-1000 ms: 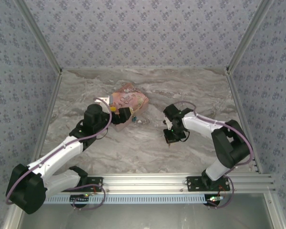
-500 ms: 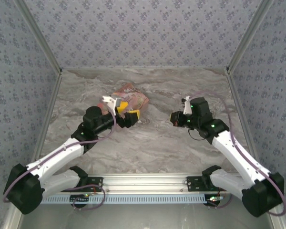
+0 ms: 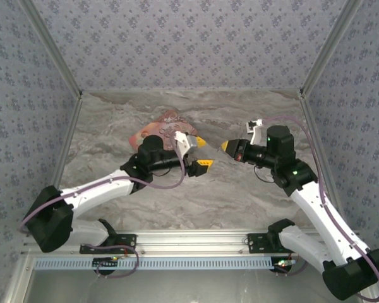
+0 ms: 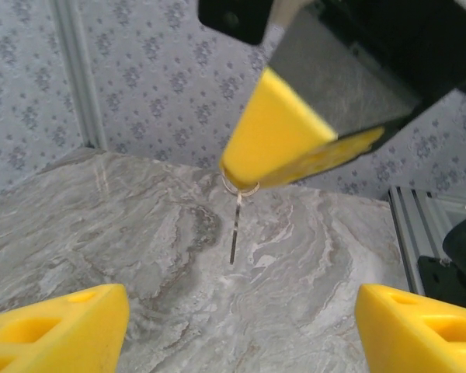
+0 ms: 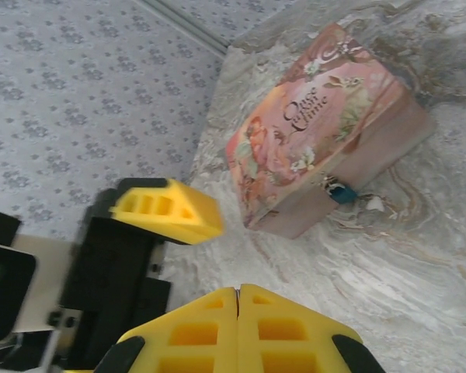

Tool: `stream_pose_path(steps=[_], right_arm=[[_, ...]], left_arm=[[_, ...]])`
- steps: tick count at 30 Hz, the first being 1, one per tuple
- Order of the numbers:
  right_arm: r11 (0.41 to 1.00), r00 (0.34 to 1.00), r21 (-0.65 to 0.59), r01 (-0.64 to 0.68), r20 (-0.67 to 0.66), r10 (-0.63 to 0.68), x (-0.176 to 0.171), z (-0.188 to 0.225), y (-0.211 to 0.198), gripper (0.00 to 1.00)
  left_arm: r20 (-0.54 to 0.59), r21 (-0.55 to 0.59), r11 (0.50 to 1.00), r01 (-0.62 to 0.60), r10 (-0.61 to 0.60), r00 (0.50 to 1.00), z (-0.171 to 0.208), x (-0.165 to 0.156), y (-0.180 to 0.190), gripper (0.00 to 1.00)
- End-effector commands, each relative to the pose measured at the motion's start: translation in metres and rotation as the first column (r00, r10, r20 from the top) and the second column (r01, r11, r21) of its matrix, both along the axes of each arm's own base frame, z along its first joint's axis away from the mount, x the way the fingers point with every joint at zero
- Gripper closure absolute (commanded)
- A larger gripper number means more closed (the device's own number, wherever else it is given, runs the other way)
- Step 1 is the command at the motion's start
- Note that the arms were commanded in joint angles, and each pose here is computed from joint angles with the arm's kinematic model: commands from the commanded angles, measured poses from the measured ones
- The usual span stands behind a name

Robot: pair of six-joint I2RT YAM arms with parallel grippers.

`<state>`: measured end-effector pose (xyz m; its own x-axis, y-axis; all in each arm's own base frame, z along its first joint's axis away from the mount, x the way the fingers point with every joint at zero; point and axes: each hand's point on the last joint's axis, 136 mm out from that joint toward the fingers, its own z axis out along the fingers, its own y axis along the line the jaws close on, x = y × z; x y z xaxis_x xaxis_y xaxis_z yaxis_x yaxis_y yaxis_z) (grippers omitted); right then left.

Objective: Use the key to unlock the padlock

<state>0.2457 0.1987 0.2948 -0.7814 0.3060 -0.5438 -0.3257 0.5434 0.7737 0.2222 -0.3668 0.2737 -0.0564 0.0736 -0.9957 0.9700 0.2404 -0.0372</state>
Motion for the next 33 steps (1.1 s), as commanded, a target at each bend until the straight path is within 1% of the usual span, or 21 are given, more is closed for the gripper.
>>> stream_pose_path(steps=[1, 3, 9, 15, 21, 22, 24, 25, 28, 31, 33], right_arm=[[0.997, 0.998, 0.061, -0.050, 0.040, 0.048, -0.010, 0.028, 0.007, 1.00], [0.997, 0.998, 0.059, -0.056, 0.043, 0.053, -0.011, 0.030, 0.009, 1.00], [0.997, 0.998, 0.056, -0.058, 0.037, 0.056, -0.013, 0.028, 0.011, 1.00], [0.996, 0.998, 0.055, -0.064, 0.031, 0.063, -0.012, 0.027, 0.014, 1.00], [0.997, 0.998, 0.045, -0.065, 0.023, 0.064, -0.011, 0.024, 0.016, 1.00], [0.997, 0.998, 0.039, -0.062, 0.028, 0.061, -0.012, 0.024, 0.014, 1.00], [0.999, 0.998, 0.016, -0.047, 0.046, 0.046, -0.012, 0.026, 0.009, 1.00], [0.999, 0.997, 0.000, -0.045, 0.055, 0.045, -0.013, 0.026, 0.006, 0.96], [0.994, 0.989, -0.095, -0.059, 0.127, 0.071, -0.022, 0.029, -0.004, 0.78], [0.972, 0.966, -0.226, -0.067, 0.230, 0.120, -0.032, 0.032, -0.016, 0.61], [0.948, 0.936, -0.313, -0.061, 0.311, 0.163, -0.038, 0.036, -0.023, 0.46]], left_arm=[[0.121, -0.036, 0.998, 0.058, -0.053, 0.991, 0.024, -0.003, -0.014, 0.26], [0.123, -0.037, 0.997, 0.067, -0.062, 0.990, 0.024, -0.003, -0.018, 0.29], [0.134, -0.033, 0.997, 0.076, -0.071, 0.989, 0.026, -0.002, -0.022, 0.44], [0.130, -0.027, 0.996, 0.086, -0.082, 0.988, 0.027, -0.003, -0.023, 0.66], [0.136, -0.016, 0.995, 0.102, -0.098, 0.986, 0.028, -0.006, -0.023, 0.93], [0.137, -0.010, 0.995, 0.101, -0.099, 0.986, 0.027, -0.006, -0.023, 0.96], [0.146, 0.008, 0.995, 0.100, -0.101, 0.984, 0.026, -0.007, -0.021, 0.97], [0.150, 0.021, 0.995, 0.096, -0.099, 0.984, 0.024, -0.007, -0.020, 0.98], [0.173, 0.085, 0.992, 0.091, -0.104, 0.979, 0.019, -0.010, -0.014, 0.99], [0.192, 0.159, 0.982, 0.101, -0.131, 0.973, 0.016, -0.017, -0.006, 0.99], [0.211, 0.209, 0.971, 0.115, -0.160, 0.964, 0.017, -0.023, -0.001, 1.00]])
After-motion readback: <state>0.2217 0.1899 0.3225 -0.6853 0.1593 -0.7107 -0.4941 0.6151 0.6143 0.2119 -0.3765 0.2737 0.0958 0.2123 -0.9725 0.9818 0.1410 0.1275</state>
